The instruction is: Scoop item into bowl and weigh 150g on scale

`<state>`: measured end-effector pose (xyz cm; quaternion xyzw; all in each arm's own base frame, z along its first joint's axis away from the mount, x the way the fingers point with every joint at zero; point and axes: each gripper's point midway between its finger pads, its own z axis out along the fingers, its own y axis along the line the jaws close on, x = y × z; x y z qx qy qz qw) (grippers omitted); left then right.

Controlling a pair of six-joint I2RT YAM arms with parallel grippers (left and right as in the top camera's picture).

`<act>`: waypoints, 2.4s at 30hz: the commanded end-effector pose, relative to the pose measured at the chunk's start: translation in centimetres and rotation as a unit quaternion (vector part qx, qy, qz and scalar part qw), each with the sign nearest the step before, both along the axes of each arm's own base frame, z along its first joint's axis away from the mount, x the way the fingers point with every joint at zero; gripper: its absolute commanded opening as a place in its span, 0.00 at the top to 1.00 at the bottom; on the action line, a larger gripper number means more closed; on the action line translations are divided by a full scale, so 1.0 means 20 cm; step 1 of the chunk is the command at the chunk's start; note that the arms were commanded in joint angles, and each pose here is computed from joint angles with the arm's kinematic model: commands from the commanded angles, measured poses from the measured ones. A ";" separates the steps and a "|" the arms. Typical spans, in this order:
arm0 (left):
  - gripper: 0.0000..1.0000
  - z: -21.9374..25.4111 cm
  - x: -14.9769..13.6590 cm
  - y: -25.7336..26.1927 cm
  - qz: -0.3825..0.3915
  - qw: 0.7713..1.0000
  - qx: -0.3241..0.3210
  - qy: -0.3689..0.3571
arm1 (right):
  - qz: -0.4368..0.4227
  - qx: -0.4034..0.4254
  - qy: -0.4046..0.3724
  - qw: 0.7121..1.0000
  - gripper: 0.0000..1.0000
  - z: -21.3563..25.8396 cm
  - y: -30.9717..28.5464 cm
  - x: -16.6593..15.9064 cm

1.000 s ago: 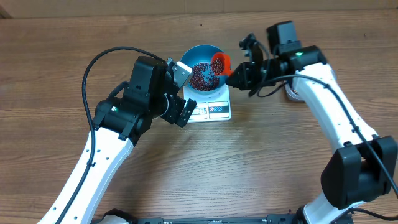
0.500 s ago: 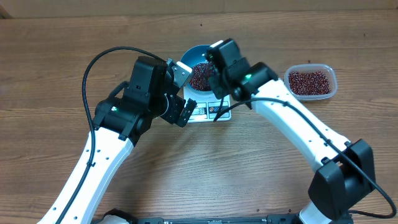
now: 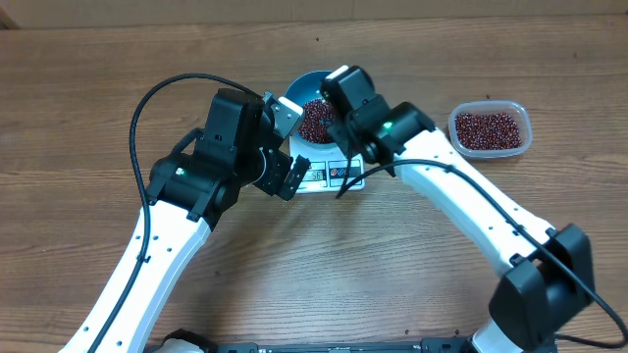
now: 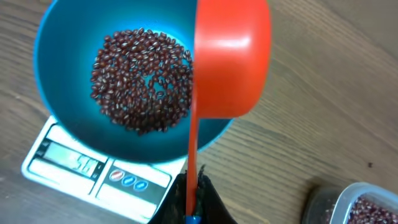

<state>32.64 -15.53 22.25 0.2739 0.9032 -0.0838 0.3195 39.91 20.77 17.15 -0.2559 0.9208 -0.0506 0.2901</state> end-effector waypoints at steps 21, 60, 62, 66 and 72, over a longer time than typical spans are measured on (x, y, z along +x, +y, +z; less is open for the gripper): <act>0.00 -0.02 0.00 -0.01 0.001 1.000 -0.004 0.009 | -0.164 -0.030 0.116 0.979 0.96 0.07 -1.20 -0.14; 0.00 -0.02 0.00 -0.01 0.001 1.000 -0.004 0.009 | -0.201 -0.003 0.170 0.965 0.95 -0.32 -1.19 0.05; 0.00 -0.02 0.00 -0.01 0.001 1.000 -0.004 0.009 | -0.212 0.002 0.167 0.963 0.96 -0.32 -1.19 0.05; 0.00 -0.02 0.00 -0.01 0.001 1.000 -0.004 0.009 | -0.235 0.017 0.160 0.959 0.96 -0.32 -1.20 0.07; 0.00 -0.02 0.00 -0.01 0.001 1.000 -0.004 0.009 | -0.269 0.057 0.163 0.948 0.96 -0.32 -1.17 0.06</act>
